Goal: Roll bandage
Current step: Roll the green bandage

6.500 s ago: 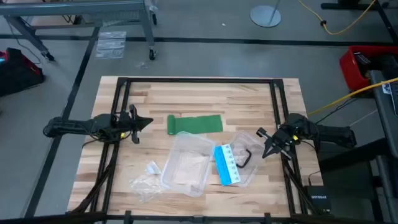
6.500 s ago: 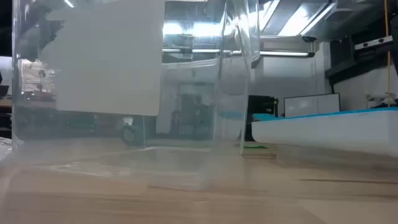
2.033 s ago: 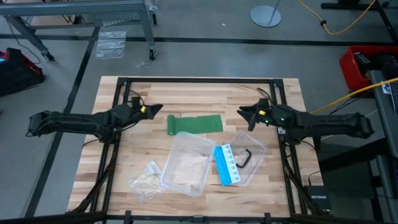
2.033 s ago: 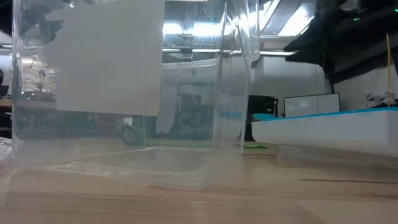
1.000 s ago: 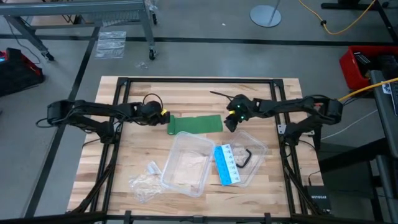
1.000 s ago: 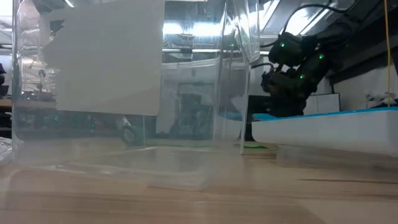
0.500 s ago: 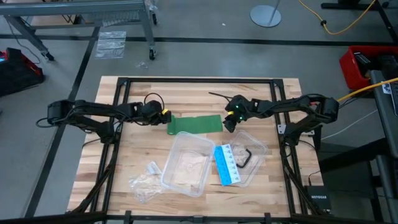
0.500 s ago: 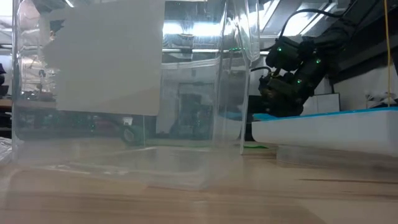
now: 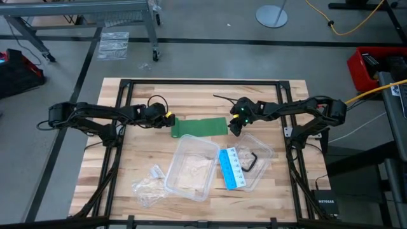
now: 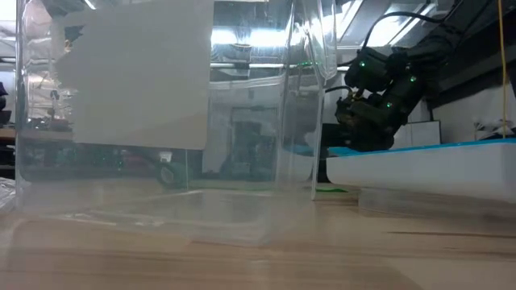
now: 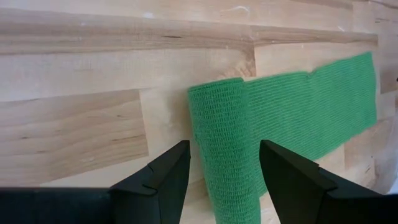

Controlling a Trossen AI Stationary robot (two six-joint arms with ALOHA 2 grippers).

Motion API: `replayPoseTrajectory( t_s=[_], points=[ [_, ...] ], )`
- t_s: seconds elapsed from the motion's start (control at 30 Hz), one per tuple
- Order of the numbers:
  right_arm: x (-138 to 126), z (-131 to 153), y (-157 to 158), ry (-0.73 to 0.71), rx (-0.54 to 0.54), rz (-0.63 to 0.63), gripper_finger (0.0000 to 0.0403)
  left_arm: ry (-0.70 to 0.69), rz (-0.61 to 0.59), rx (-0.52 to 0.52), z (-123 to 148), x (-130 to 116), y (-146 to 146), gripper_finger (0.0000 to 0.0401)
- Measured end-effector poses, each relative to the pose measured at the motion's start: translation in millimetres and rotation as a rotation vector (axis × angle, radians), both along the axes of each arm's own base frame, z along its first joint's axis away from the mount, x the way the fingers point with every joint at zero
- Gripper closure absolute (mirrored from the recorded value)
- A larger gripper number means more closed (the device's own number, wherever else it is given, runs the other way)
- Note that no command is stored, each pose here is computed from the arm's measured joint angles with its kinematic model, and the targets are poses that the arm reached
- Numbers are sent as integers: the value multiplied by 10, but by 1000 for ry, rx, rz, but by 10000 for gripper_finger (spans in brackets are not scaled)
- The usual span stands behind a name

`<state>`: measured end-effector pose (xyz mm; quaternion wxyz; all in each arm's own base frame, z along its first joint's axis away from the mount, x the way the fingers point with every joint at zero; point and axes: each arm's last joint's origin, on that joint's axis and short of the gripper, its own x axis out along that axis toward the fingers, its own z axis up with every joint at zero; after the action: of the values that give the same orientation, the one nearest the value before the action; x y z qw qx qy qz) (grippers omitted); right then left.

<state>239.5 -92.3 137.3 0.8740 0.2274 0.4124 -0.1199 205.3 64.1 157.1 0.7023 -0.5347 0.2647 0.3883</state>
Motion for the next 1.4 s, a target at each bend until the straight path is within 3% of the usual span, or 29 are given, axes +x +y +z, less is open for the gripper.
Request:
replayPoseTrajectory(
  t_s=[0.2, 0.37, 0.63, 0.97, 1.17, 1.4],
  points=[
    [1, 1, 5, -5, 2, 25, 261, -8, 47, -16, 0, -15, 47, 215],
    [6, 5, 25, -29, 11, 122, 261, -10, 71, -22, -1, -28, 81, 226],
    [7, 7, 33, -40, 15, 157, 261, 89, 100, -59, -59, -121, 89, 308],
    [9, 9, 32, -42, 13, 159, 261, 79, 86, -74, -66, -83, 12, 395],
    [10, 10, 32, -43, 12, 159, 261, 118, 80, -115, -200, -2, -78, 394],
    [10, 10, 32, -43, 12, 159, 261, 36, 58, -109, -318, 188, -90, 397]
  ],
)
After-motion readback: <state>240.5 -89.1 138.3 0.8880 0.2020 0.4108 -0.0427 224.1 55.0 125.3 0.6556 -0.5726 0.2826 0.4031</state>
